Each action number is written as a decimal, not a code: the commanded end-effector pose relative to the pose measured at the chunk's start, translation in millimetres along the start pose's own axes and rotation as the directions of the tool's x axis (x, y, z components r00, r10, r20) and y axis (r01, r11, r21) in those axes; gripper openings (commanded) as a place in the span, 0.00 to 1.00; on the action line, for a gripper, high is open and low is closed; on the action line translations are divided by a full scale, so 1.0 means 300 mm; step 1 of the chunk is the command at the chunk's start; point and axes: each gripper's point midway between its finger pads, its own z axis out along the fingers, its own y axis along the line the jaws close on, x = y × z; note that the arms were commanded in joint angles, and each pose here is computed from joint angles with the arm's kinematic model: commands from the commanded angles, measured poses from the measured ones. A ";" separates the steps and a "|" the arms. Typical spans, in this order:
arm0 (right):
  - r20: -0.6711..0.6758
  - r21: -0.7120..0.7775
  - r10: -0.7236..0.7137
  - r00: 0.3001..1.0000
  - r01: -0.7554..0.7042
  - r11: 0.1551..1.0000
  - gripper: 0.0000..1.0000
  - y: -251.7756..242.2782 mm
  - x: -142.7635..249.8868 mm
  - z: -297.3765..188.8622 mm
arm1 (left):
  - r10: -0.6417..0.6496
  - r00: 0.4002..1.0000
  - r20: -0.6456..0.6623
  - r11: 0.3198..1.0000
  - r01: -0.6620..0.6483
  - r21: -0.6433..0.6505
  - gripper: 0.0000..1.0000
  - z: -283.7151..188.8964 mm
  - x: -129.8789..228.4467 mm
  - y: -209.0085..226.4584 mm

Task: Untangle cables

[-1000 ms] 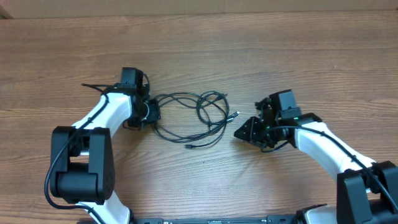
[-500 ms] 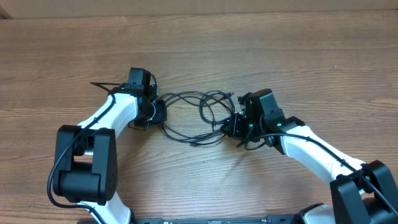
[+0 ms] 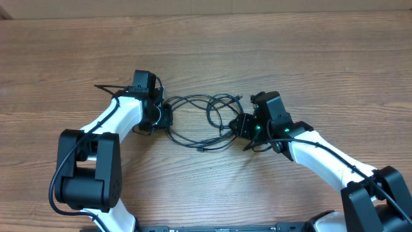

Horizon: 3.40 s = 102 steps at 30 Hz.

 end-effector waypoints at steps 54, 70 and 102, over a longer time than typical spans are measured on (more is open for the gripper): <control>0.060 -0.230 -0.102 0.993 0.113 0.967 0.49 0.188 -0.085 0.003 | 0.325 0.940 -0.102 0.927 -0.295 0.231 0.10 0.087 0.165 -0.224; 0.083 -0.234 -0.102 0.991 0.119 0.965 0.49 0.149 -0.111 0.165 | 0.332 0.939 -0.090 0.925 -0.305 0.225 0.09 0.090 0.157 -0.228; 0.277 0.060 -0.181 0.944 0.171 0.984 0.39 0.091 -0.138 0.243 | 0.332 0.939 -0.088 0.928 -0.308 0.210 0.09 0.092 0.153 -0.220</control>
